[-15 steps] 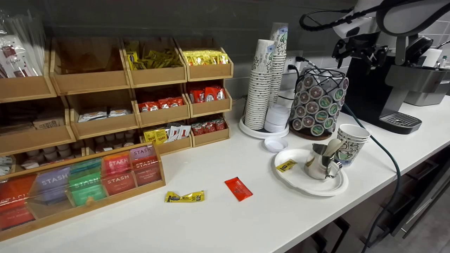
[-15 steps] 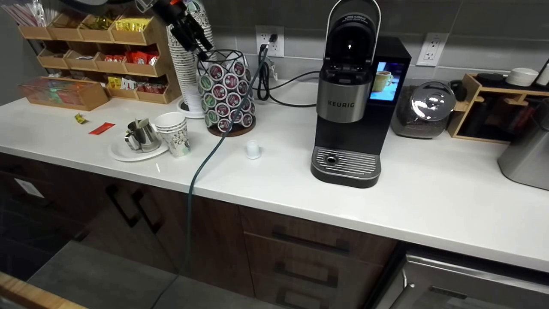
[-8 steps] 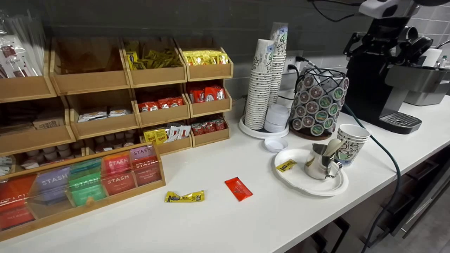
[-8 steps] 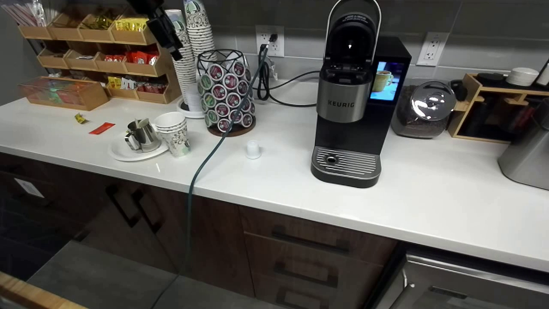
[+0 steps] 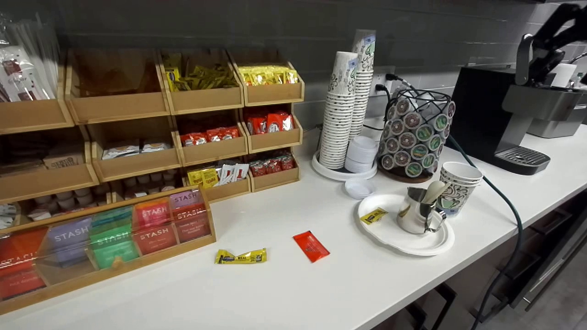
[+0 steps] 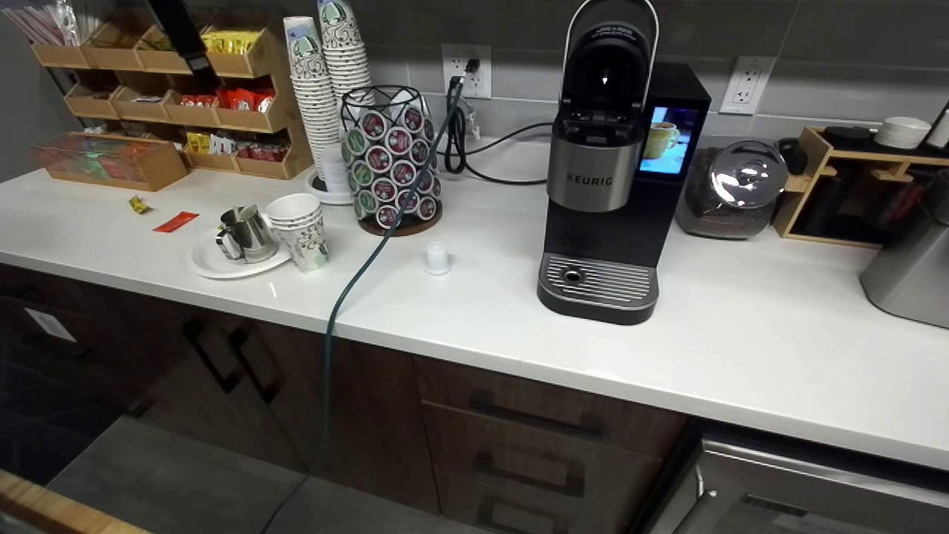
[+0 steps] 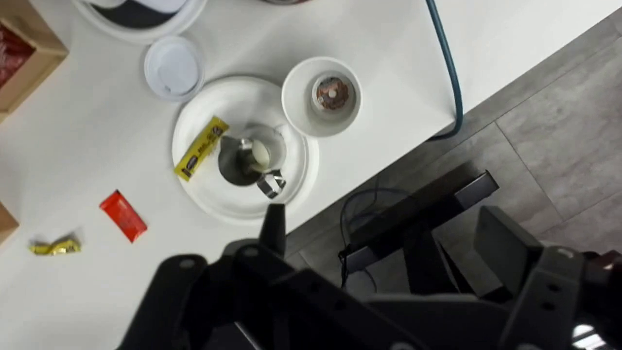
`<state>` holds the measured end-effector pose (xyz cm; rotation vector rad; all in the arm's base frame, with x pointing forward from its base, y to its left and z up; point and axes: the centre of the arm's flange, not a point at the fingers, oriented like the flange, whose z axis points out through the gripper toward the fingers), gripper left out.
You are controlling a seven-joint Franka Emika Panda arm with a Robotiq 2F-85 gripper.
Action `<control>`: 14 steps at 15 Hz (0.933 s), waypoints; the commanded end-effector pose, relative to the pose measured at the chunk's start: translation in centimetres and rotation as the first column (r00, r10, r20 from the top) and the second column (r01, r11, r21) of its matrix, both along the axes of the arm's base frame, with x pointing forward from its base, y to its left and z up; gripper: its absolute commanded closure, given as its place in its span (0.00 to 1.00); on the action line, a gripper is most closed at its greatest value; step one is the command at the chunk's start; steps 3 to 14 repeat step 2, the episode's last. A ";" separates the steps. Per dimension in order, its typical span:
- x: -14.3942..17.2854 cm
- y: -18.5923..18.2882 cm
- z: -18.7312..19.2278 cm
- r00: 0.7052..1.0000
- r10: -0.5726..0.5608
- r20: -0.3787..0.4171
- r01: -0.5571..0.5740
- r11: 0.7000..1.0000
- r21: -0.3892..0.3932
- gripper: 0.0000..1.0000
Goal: Remove the cup with a purple seal on top from the white plate and move it onto the spinning cups rack
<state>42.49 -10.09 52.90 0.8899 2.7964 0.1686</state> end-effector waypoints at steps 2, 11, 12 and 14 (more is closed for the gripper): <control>-3.3 0.9 1.0 0.999 0.029 -0.026 -0.027 0.998 0.065 0.00; -3.3 0.9 1.0 0.999 0.029 -0.026 -0.027 0.998 0.065 0.00; -3.3 0.9 1.0 0.999 0.029 -0.026 -0.027 0.998 0.065 0.00; -3.3 0.9 1.0 0.999 0.029 -0.026 -0.027 0.998 0.065 0.00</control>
